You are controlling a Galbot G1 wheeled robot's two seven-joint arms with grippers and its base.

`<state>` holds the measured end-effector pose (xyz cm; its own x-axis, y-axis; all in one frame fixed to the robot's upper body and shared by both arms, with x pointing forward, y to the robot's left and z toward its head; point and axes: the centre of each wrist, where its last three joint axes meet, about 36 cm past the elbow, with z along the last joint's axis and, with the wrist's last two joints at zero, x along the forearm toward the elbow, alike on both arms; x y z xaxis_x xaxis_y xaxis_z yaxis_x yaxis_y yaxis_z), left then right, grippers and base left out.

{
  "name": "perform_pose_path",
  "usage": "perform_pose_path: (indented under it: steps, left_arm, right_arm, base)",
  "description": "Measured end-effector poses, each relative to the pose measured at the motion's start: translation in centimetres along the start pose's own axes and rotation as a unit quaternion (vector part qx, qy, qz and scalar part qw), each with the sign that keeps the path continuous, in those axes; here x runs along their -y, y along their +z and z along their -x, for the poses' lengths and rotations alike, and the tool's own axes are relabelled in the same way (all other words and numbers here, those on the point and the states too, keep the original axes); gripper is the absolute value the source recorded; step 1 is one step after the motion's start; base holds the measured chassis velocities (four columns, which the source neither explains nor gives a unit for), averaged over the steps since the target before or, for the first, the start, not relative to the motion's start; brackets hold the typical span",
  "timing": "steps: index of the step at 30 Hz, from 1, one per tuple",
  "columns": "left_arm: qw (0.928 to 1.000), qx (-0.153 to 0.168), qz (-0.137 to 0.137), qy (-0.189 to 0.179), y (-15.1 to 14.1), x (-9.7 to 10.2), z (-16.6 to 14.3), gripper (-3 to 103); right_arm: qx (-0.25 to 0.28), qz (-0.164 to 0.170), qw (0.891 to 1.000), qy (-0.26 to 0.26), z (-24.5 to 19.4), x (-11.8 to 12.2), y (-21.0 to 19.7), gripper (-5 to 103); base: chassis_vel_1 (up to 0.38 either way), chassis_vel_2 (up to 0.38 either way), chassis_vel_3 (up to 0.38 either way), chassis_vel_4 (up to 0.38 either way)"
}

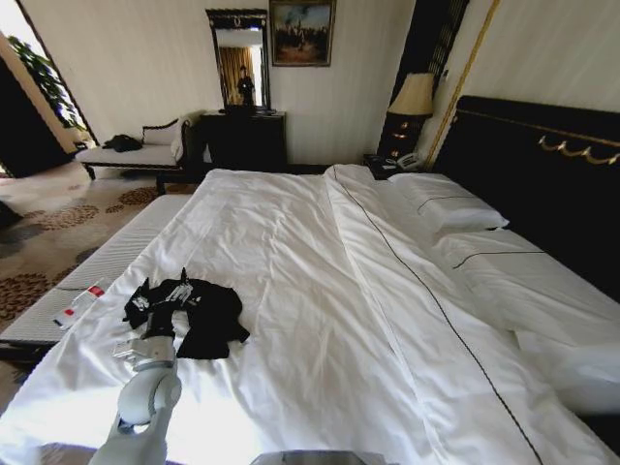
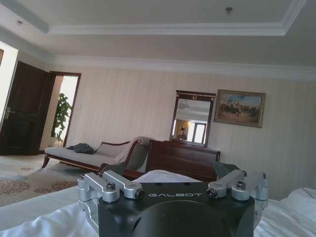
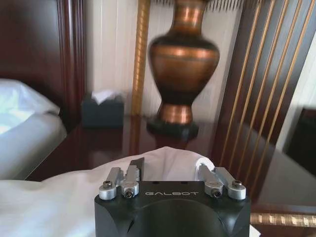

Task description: Fold the clothes on the bed.

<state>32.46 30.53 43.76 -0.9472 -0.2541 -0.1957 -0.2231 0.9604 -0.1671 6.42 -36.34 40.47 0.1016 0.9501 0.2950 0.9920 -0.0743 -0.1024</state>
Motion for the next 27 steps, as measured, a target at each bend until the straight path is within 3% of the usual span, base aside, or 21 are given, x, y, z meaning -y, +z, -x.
perform_pose_path:
  steps: [5,7,8,15,20,27]
  left_arm:
    - [1.0000,0.001,0.003,-0.002,-0.1,-0.3,0.1,100]
    - [1.0000,0.001,0.004,-0.002,-0.1,-0.4,0.1,100]
    - [1.0000,0.001,0.004,-0.003,-0.1,-0.4,0.1,100]
    - [1.0000,0.000,0.005,-0.004,0.0,-0.4,0.1,100]
    - [1.0000,-0.001,0.006,-0.004,0.0,-0.3,0.0,100]
    - [1.0000,0.001,0.007,-0.005,-0.2,-0.4,-0.2,100]
  right_arm:
    - [-0.059,0.003,0.998,-0.001,-3.1,-1.8,-3.5,68]
    - [-0.064,0.002,0.998,0.001,-3.4,-2.0,-4.0,68]
    - [-0.073,0.003,0.997,0.004,-4.0,-2.5,-5.4,79]
    - [-0.082,0.011,0.996,0.016,-6.5,-4.0,-10.1,99]
    - [-0.103,-0.005,0.993,0.052,-6.6,-5.3,-10.7,100]
    - [-0.107,0.000,0.994,0.036,-6.6,-6.8,-11.2,100]
  base:
    - [0.000,0.000,0.000,0.000]
    - [0.000,0.000,0.000,0.000]
    - [0.000,0.000,0.000,0.000]
    - [0.000,0.000,0.000,0.000]
    - [0.000,0.000,0.000,0.000]
    - [0.000,0.000,0.000,0.000]
